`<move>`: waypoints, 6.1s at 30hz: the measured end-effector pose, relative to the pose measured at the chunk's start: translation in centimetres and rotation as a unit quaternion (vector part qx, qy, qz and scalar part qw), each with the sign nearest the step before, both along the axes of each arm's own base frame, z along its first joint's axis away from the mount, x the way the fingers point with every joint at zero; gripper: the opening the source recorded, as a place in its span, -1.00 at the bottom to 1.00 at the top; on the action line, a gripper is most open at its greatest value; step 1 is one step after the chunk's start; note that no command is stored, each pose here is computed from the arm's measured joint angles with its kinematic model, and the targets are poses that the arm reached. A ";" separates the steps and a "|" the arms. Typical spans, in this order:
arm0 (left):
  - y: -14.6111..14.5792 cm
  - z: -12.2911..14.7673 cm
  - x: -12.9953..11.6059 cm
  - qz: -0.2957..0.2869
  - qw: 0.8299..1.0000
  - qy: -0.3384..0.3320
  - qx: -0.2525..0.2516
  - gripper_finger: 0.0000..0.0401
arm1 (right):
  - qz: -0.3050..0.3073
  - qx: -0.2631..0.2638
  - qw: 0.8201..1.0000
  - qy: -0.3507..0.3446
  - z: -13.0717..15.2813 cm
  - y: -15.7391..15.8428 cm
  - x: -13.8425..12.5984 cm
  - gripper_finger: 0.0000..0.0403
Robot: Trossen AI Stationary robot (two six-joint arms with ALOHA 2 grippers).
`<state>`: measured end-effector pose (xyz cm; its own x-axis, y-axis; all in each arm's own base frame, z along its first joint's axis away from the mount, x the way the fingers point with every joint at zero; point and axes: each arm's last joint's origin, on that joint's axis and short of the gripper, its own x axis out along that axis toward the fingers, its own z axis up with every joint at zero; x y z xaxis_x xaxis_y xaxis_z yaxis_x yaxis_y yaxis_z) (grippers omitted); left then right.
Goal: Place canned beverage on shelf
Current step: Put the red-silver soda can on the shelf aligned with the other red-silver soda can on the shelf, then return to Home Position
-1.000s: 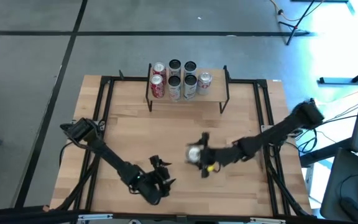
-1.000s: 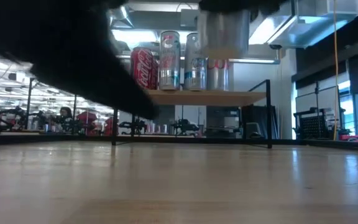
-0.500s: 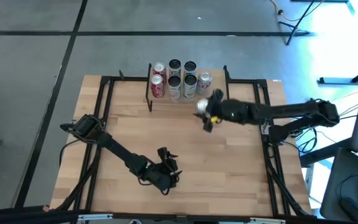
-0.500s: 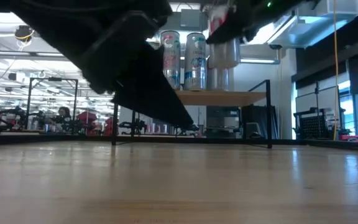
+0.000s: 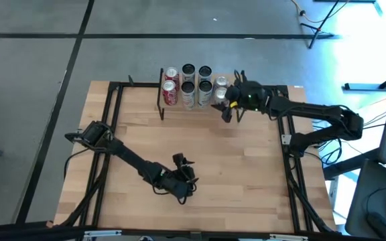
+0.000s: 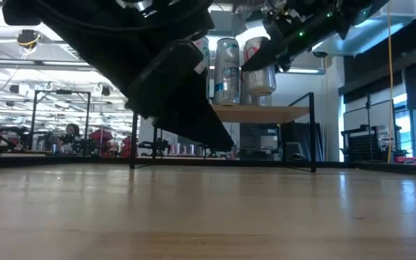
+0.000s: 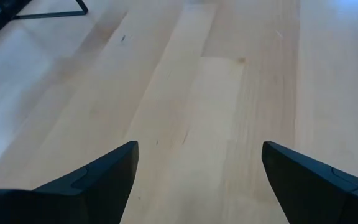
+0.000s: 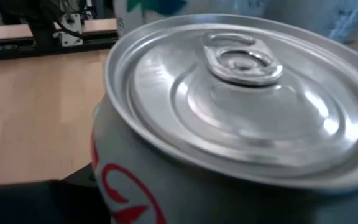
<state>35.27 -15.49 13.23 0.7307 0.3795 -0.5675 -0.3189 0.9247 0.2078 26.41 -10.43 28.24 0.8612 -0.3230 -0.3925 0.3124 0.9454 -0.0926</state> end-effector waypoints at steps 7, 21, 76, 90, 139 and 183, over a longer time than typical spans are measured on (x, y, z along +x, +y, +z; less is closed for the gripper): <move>0.4 0.0 0.3 0.003 1.000 -0.002 -0.006 0.68 | -0.009 -0.001 1.000 0.013 -1.0 -1.8 0.2 0.34; 0.2 0.1 0.3 -0.003 1.000 -0.006 -0.018 0.68 | -0.025 -0.001 0.999 0.019 -2.0 -3.0 0.6 0.57; 5.2 6.5 -4.3 -0.032 0.987 0.156 0.018 -0.26 | 0.209 0.066 0.974 -0.046 -0.6 12.6 -5.4 0.70; 11.2 3.6 -12.7 -0.053 0.994 0.031 -0.092 -0.88 | 0.259 0.048 0.964 -0.037 -4.4 14.0 -5.3 0.26; 15.7 3.5 -24.6 -0.098 0.938 -0.328 -0.056 -0.94 | 0.159 0.040 0.976 -0.143 -12.9 7.8 -13.6 -1.00; 15.9 3.8 -25.6 -0.086 0.933 -0.348 -0.033 -0.94 | 0.005 0.039 0.973 -0.227 -11.6 7.4 -17.1 -1.00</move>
